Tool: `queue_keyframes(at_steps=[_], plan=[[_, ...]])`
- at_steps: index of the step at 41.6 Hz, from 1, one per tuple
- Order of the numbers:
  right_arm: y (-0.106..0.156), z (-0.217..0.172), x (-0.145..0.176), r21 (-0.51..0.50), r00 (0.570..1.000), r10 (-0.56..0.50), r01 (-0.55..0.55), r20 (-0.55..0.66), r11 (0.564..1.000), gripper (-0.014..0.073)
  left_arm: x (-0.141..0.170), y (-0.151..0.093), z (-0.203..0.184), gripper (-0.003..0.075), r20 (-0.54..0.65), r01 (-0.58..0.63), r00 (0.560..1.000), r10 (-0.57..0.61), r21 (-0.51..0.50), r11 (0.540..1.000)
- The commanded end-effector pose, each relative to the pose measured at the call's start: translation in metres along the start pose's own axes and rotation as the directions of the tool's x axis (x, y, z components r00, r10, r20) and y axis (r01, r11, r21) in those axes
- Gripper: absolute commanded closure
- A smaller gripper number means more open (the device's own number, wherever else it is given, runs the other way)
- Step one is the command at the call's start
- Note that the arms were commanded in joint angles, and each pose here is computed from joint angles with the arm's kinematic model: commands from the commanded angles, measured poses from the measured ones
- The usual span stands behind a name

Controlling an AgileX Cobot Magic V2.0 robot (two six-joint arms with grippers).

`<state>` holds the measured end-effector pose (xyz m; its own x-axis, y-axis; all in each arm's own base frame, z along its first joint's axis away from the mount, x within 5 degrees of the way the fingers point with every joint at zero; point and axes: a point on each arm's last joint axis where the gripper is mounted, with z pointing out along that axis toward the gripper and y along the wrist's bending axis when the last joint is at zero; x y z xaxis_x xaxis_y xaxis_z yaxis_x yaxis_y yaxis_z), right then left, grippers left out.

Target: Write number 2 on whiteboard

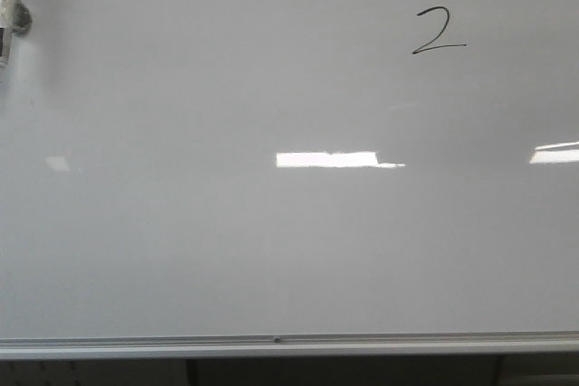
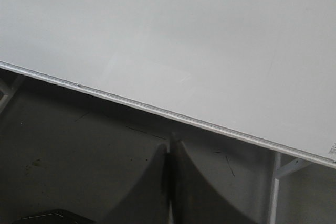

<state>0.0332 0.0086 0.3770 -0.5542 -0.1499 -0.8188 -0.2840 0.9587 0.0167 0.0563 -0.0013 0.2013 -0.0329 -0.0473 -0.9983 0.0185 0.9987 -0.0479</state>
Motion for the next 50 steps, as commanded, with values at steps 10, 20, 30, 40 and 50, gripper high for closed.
queue_keyframes(at_steps=[10,20,30,40,50], plan=[[-0.0012,-0.0024,-0.0096,0.017,0.998,-0.011,0.009,0.068,1.0,0.0664,-0.0057,0.0003,-0.0017,0.0741,0.175,-0.024,0.984,0.024,-0.003,1.0],[-0.0012,-0.0024,-0.0096,0.017,0.998,-0.011,0.009,0.068,1.0,0.0664,-0.0053,0.0004,-0.0017,0.0741,0.171,-0.048,0.984,0.048,-0.008,0.999],[-0.0012,-0.0024,-0.0096,0.017,0.998,-0.011,0.009,0.068,1.0,0.0664,-0.0054,0.0031,-0.0018,0.0741,0.171,-0.034,0.984,0.043,-0.054,0.998],[-0.0012,-0.0024,-0.0096,0.017,0.998,-0.011,0.009,0.068,1.0,0.0664,-0.0053,0.0015,-0.0017,0.0741,0.171,-0.005,0.985,0.008,-0.019,1.0],[-0.0012,-0.0024,-0.0096,0.017,0.998,-0.011,0.009,0.068,1.0,0.0664,-0.005,0.0013,-0.0016,0.0741,0.168,-0.012,0.986,0.014,-0.017,1.0]])
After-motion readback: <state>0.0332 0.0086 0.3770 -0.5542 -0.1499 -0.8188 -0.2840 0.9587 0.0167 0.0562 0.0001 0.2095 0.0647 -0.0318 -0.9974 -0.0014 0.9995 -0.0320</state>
